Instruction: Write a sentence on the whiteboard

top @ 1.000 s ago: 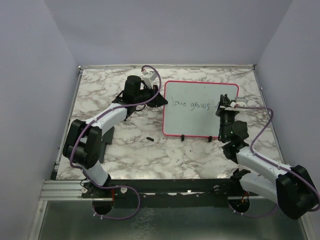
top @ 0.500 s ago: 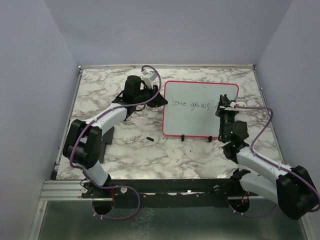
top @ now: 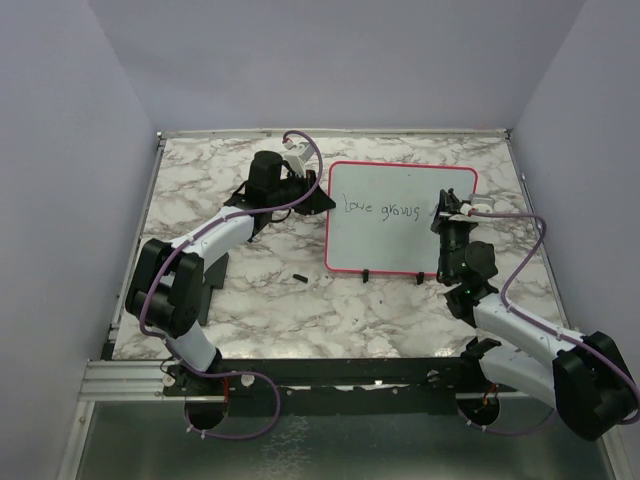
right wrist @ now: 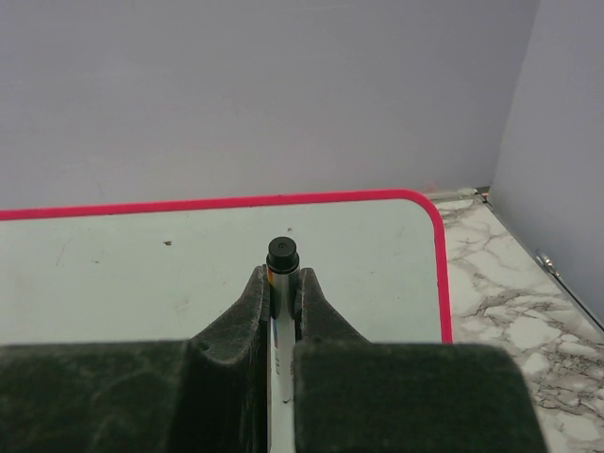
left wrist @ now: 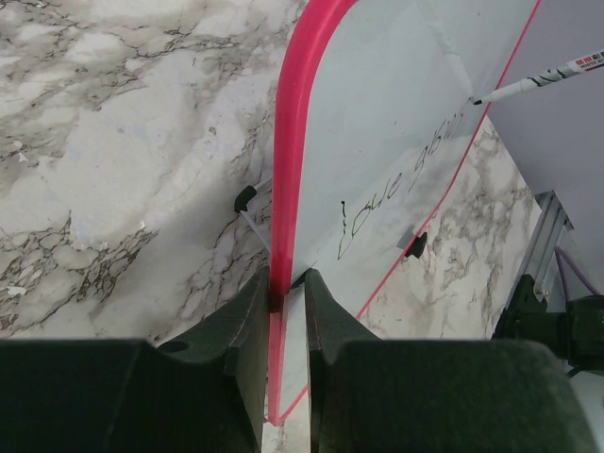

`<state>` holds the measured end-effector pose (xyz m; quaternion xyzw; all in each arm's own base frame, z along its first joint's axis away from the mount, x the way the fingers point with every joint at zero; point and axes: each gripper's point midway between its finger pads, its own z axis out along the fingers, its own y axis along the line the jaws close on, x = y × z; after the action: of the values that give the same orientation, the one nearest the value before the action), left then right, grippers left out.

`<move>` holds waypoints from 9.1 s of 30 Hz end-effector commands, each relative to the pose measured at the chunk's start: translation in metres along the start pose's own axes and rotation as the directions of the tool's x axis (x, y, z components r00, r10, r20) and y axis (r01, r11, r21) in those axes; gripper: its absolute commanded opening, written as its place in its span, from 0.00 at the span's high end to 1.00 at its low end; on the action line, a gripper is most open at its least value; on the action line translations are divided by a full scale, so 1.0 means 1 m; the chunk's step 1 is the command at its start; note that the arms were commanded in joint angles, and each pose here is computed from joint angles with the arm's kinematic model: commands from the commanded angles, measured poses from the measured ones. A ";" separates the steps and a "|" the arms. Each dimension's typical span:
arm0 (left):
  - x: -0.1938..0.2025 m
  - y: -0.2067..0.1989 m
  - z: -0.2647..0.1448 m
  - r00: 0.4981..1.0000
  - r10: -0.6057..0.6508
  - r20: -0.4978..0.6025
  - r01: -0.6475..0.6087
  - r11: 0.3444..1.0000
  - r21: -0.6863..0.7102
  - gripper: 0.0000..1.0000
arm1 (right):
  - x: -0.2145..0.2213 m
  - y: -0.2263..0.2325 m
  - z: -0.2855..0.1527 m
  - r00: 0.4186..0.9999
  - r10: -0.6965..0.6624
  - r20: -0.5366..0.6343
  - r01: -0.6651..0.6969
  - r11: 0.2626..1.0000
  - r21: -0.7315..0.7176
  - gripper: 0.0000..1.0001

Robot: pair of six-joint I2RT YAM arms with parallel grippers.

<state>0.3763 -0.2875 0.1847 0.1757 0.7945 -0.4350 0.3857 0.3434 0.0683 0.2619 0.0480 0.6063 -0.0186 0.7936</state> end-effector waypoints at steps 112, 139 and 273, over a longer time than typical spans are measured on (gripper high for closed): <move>-0.019 -0.011 -0.011 0.998 0.041 0.057 -0.041 0.999 -0.001 0.97 | 0.009 -0.020 -0.008 0.998 -0.047 -0.036 0.050 0.996 0.078 0.99; -0.014 -0.004 -0.010 0.998 0.042 0.047 -0.041 0.999 -0.022 0.98 | -0.030 -0.017 -0.012 0.998 0.042 0.041 -0.043 0.999 0.031 0.99; -0.017 -0.006 -0.011 0.997 0.054 0.048 -0.053 0.998 -0.018 1.00 | -0.015 -0.022 0.010 1.000 -0.019 0.013 0.018 0.999 0.030 0.99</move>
<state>0.3748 -0.2863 0.1873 0.1810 0.7928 -0.4325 0.3895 0.3440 0.0476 0.2576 0.0473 0.6209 -0.0298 0.7819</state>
